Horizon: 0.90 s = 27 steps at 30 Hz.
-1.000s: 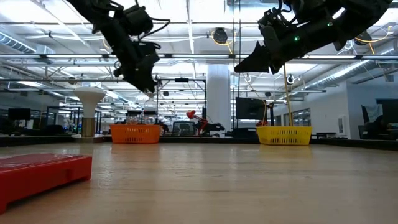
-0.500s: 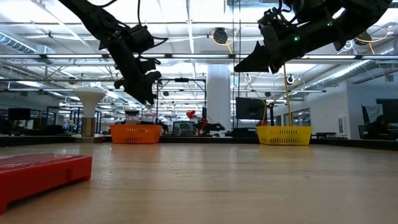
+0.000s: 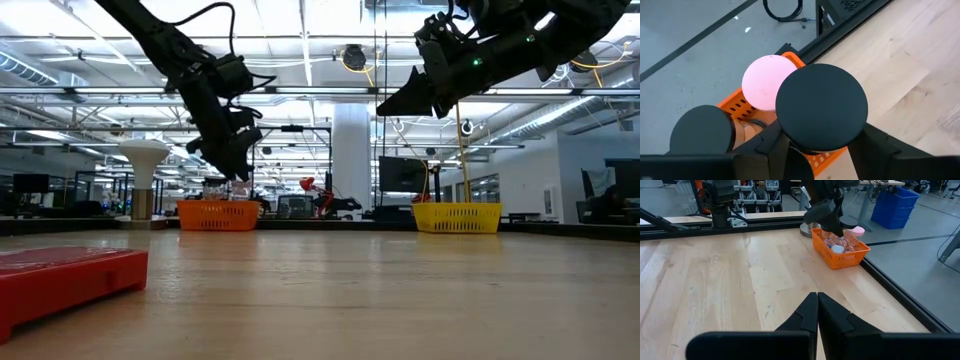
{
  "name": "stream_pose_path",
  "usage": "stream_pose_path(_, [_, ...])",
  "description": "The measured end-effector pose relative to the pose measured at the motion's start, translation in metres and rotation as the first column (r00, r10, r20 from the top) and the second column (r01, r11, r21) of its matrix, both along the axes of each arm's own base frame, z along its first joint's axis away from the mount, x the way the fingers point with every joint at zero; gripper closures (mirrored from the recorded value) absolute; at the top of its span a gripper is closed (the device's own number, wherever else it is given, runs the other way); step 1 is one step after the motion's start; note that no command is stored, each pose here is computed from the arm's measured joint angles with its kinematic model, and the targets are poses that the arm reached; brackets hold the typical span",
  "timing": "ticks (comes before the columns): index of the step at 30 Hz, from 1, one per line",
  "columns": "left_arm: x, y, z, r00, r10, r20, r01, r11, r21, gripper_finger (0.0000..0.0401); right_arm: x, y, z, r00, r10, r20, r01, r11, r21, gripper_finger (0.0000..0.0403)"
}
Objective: Pick & Place Office items
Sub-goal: Put the black hourglass into the orange basket, then put the red timer into the yellow basket
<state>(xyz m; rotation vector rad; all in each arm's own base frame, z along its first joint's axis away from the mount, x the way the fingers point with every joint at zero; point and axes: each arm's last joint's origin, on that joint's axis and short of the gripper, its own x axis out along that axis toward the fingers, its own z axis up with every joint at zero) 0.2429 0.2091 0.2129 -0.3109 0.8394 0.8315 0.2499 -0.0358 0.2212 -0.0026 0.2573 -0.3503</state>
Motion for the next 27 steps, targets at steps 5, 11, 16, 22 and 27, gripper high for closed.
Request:
stream_pose_path(5, [0.003, -0.003, 0.0, 1.0, -0.018, -0.005, 0.018, 1.0, 0.002, 0.0191, 0.0, 0.0, 0.0, 1.0, 0.0, 0.0, 0.0, 1.0, 0.0, 0.0403])
stream_pose_path(11, [0.005, -0.006, 0.0, 0.999, -0.039, -0.011, 0.039, 0.999, 0.007, 0.0146, 0.0, 0.0, 0.0, 1.0, 0.001, -0.002, -0.001, 1.0, 0.001, 0.0403])
stream_pose_path(16, [-0.004, -0.014, 0.02, 0.999, -0.053, 0.003, 0.053, 0.998, 0.043, 0.0122, 0.0, 0.0, 0.0, 1.0, 0.004, -0.004, -0.004, 1.0, 0.002, 0.0403])
stream_pose_path(22, [-0.024, -0.053, 0.059, 0.985, -0.175, 0.015, 0.174, 0.984, 0.051, 0.0144, 0.0, 0.0, -0.001, 1.0, 0.004, -0.007, -0.004, 1.0, 0.003, 0.0403])
stream_pose_path(27, [-0.027, -0.119, 0.072, 0.897, -0.44, -0.048, 0.44, 0.898, 0.0, 0.0215, 0.0, 0.002, -0.001, 1.0, 0.013, -0.008, -0.013, 1.0, 0.002, 0.0403])
